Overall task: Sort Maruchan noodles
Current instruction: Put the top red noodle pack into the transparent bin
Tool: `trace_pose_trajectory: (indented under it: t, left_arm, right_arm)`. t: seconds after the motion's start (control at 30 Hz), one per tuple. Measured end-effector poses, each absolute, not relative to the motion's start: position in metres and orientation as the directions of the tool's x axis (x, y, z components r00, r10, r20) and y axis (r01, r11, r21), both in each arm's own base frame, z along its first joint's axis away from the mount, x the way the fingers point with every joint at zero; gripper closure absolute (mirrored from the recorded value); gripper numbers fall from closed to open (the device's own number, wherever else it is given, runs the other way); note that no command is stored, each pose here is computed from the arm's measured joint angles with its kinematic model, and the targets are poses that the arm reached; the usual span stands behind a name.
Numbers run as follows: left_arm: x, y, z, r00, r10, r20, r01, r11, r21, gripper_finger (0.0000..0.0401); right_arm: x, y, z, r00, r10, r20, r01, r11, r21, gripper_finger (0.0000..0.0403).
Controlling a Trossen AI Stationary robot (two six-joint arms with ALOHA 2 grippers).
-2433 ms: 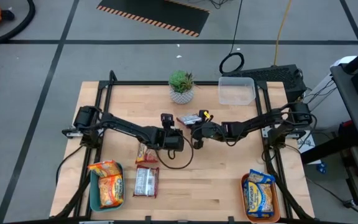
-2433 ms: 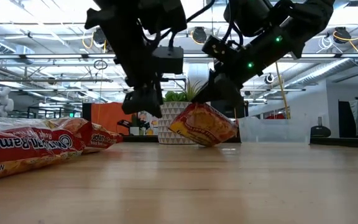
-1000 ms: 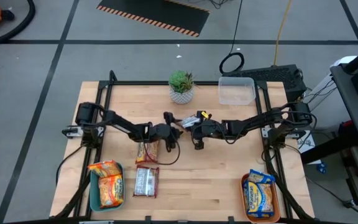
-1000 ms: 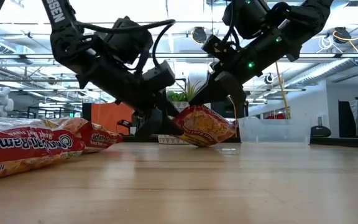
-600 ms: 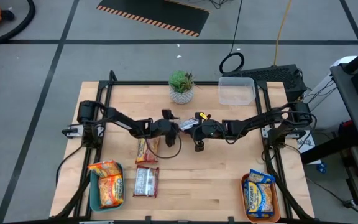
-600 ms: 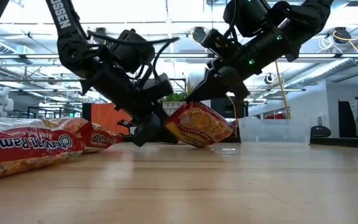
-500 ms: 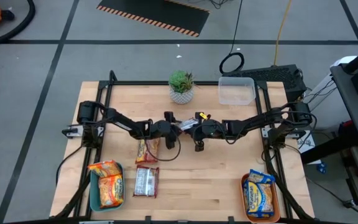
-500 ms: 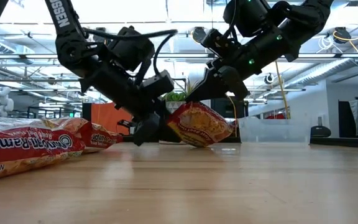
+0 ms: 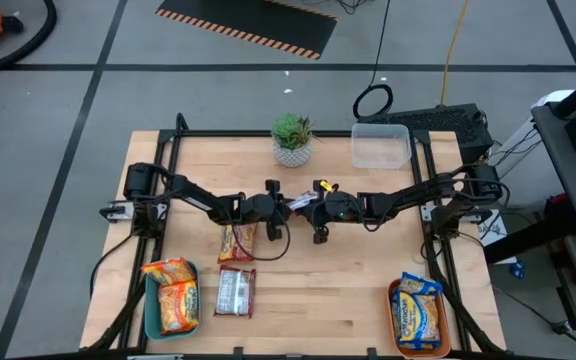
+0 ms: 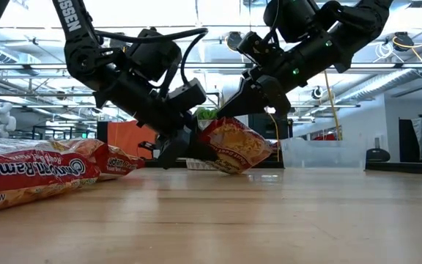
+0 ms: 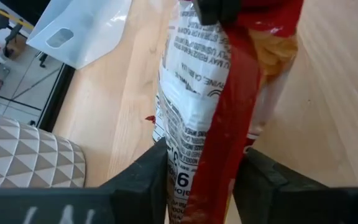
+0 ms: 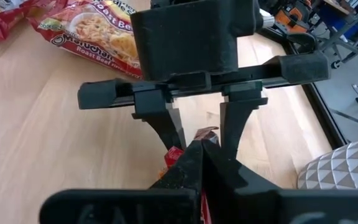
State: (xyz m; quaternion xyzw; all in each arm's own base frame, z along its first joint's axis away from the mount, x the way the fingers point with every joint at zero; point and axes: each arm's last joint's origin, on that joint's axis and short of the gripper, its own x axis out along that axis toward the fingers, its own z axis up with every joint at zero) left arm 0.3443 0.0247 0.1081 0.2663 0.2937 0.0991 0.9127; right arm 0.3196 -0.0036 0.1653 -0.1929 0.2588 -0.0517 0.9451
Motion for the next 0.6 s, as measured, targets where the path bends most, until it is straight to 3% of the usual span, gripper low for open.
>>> trace_pose_trajectory:
  t: [0.2,0.6]
  left_arm:
    - [0.344,0.025,0.108,0.807,0.340,-0.483,-0.025,0.837,0.547,0.0260]
    - [0.344,0.022,0.108,0.807,0.340,-0.483,-0.042,0.849,0.527,0.0257]
  right_arm:
    - [0.320,-0.003,0.167,0.855,-0.259,-0.450,0.049,0.903,-0.428,0.0386]
    - [0.294,-0.005,0.202,0.815,-0.346,-0.465,0.187,0.916,-0.355,0.0257]
